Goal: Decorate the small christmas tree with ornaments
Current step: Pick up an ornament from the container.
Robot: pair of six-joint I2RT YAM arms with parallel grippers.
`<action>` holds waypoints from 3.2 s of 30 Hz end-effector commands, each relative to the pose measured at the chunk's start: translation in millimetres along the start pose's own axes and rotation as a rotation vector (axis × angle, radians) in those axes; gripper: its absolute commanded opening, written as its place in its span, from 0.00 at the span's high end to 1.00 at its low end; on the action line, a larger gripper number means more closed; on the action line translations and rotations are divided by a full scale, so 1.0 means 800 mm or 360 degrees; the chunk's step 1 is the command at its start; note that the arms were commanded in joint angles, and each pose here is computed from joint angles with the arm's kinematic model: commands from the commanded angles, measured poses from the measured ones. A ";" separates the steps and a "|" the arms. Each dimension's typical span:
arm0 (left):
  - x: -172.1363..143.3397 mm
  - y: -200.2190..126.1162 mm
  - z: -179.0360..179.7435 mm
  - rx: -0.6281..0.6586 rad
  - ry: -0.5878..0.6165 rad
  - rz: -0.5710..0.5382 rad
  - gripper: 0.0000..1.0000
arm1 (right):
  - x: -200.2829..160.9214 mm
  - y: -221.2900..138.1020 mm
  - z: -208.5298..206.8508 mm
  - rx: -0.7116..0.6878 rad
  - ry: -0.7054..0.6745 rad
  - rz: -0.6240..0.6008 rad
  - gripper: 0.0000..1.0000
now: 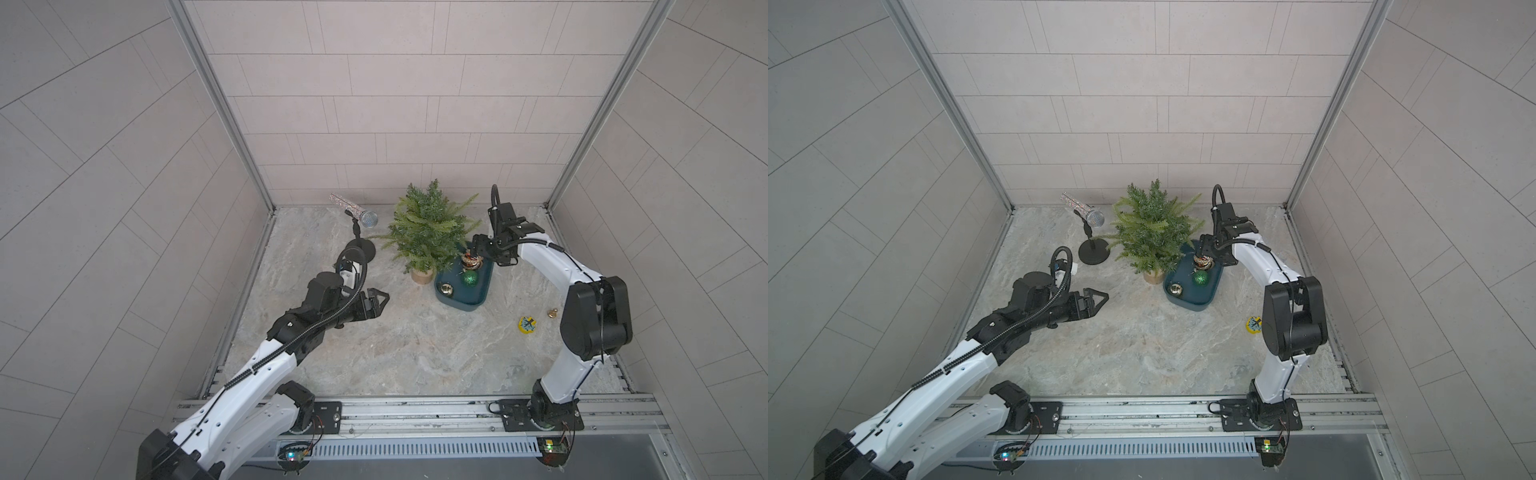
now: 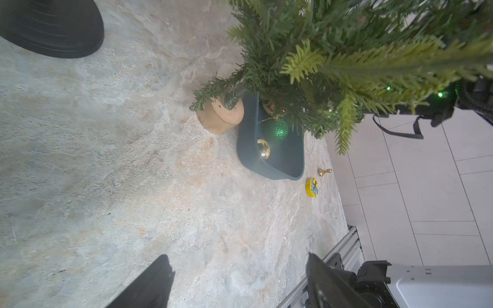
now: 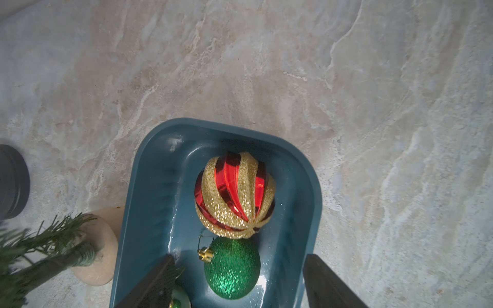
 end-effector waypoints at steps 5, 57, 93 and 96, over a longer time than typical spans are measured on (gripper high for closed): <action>-0.005 0.005 -0.007 -0.0013 0.0034 0.0012 0.15 | 0.003 0.023 -0.003 -0.0096 -0.0009 0.0058 0.20; -0.017 0.007 0.005 0.0020 -0.0024 0.0011 0.18 | -0.003 0.090 0.019 -0.0032 -0.0020 0.0154 0.26; 0.021 -0.040 -0.127 -0.0514 0.0047 -0.0066 0.35 | -0.127 -0.341 0.059 0.0761 -0.0306 -0.0383 0.29; 0.023 -0.037 -0.146 -0.0572 0.0083 -0.0050 0.39 | -0.140 -0.365 0.088 0.0948 -0.0439 -0.0341 0.29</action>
Point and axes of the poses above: each gripper's point midway between its finger pads, its own y axis out along the fingers, its own z axis along the line the jaws close on, x = y × z, the point moved 3 cm from there along -y, back along the fingers, and after that the axes turned 9 degrees about -y, right-handed, at the moved point
